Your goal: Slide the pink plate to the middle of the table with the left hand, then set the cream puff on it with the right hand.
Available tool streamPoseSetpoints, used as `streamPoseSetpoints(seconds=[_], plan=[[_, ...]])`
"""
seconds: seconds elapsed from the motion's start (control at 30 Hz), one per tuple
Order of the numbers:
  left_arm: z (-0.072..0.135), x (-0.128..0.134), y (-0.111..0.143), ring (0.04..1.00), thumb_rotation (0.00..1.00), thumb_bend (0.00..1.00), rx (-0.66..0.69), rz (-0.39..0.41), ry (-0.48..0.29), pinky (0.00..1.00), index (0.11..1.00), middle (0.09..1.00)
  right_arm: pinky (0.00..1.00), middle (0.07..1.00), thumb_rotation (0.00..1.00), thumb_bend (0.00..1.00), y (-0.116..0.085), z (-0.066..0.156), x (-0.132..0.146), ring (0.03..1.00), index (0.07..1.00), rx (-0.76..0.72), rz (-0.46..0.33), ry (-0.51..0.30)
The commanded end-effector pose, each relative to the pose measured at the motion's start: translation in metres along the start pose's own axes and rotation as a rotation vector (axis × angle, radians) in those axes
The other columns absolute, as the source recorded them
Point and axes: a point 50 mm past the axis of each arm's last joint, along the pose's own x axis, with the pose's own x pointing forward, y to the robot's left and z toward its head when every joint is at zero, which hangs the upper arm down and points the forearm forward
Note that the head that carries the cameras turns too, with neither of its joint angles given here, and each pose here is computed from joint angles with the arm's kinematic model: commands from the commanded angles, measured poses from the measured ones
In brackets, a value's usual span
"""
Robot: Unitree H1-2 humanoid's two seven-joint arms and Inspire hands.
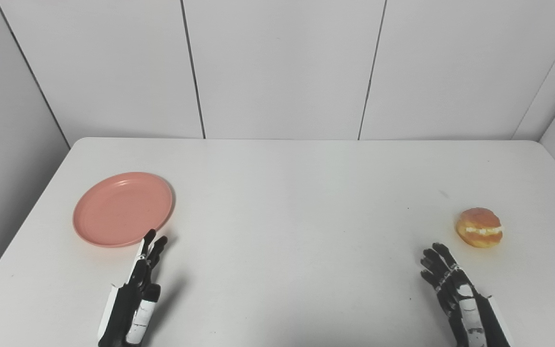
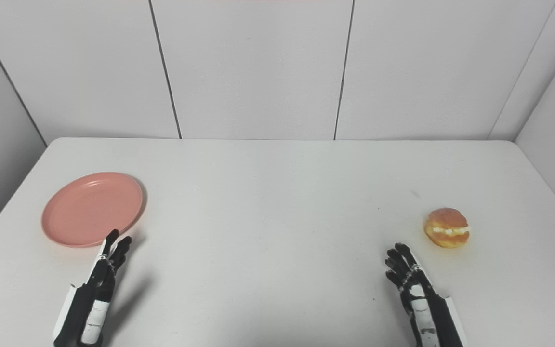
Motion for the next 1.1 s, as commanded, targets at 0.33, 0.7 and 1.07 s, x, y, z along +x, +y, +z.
streamPoseSetpoints(seconds=[0.33, 0.7, 1.07], plan=[[-0.020, -0.009, -0.049, 0.978, 1.00, 0.95, -0.003, -0.054, 0.092, 1.00, 1.000, 0.949, 0.94, 0.920, 1.00, 0.80, -0.024, -0.018, -0.007, 0.925, 0.929, -0.004, 0.018, 0.087], [-0.024, -0.006, -0.058, 0.951, 1.00, 0.87, 0.011, -0.062, 0.055, 0.99, 1.000, 0.948, 0.96, 0.931, 1.00, 0.81, -0.030, -0.025, -0.004, 0.939, 0.935, 0.013, 0.026, 0.098], [-0.028, -0.002, -0.076, 0.938, 1.00, 0.90, -0.010, -0.057, 0.071, 0.96, 1.000, 0.942, 0.99, 0.929, 1.00, 0.74, -0.042, -0.033, -0.001, 0.946, 0.958, 0.024, 0.022, 0.108]])
